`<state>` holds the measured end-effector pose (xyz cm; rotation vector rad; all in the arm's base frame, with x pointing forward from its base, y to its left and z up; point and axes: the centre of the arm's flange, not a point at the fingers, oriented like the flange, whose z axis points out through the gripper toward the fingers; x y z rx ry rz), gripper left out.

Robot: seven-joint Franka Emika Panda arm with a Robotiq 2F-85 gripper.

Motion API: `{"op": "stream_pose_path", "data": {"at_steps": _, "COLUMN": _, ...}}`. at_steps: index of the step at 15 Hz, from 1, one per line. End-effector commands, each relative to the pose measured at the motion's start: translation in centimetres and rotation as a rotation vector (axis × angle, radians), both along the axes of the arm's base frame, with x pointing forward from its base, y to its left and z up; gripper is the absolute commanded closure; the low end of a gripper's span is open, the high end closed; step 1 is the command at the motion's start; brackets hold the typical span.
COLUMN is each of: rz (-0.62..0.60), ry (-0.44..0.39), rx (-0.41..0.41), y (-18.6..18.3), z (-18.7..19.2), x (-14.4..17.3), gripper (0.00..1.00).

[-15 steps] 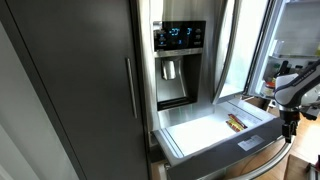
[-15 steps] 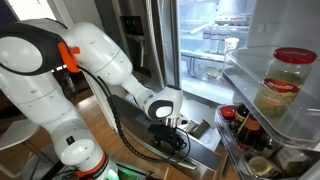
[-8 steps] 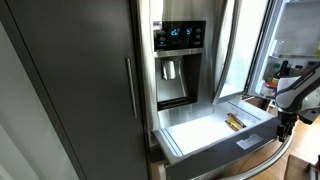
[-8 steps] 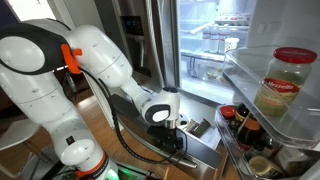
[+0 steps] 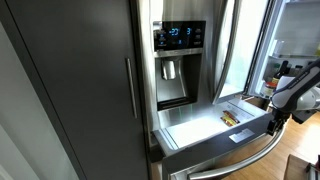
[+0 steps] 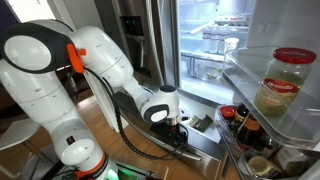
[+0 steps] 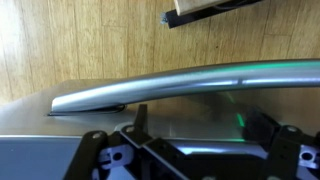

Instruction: Remove the sachets on the fridge bottom shelf and move them in the open fridge drawer

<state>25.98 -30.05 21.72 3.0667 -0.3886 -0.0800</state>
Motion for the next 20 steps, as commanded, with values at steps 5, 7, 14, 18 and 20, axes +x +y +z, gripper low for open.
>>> {"op": "stream_pose_path", "data": {"at_steps": 5, "rz": 0.015, "ry": -0.136, "rx": -0.099, "y": -0.2, "z": -0.6, "x": 6.8, "gripper": 0.0}}
{"op": "stream_pose_path", "data": {"at_steps": 7, "rz": 0.019, "ry": -0.16, "rx": -0.125, "y": -0.1, "z": -0.9, "x": 8.4, "gripper": 0.0}}
{"op": "stream_pose_path", "data": {"at_steps": 14, "rz": 0.052, "ry": -0.195, "rx": -0.141, "y": 1.8, "z": 2.2, "x": 10.2, "gripper": 0.0}}
{"op": "stream_pose_path", "data": {"at_steps": 18, "rz": 0.042, "ry": -0.125, "rx": -0.135, "y": 1.2, "z": 1.9, "x": 8.4, "gripper": 0.0}}
{"op": "stream_pose_path", "data": {"at_steps": 20, "rz": 0.043, "ry": -0.096, "rx": -0.122, "y": 0.7, "z": 1.3, "x": 7.5, "gripper": 0.0}}
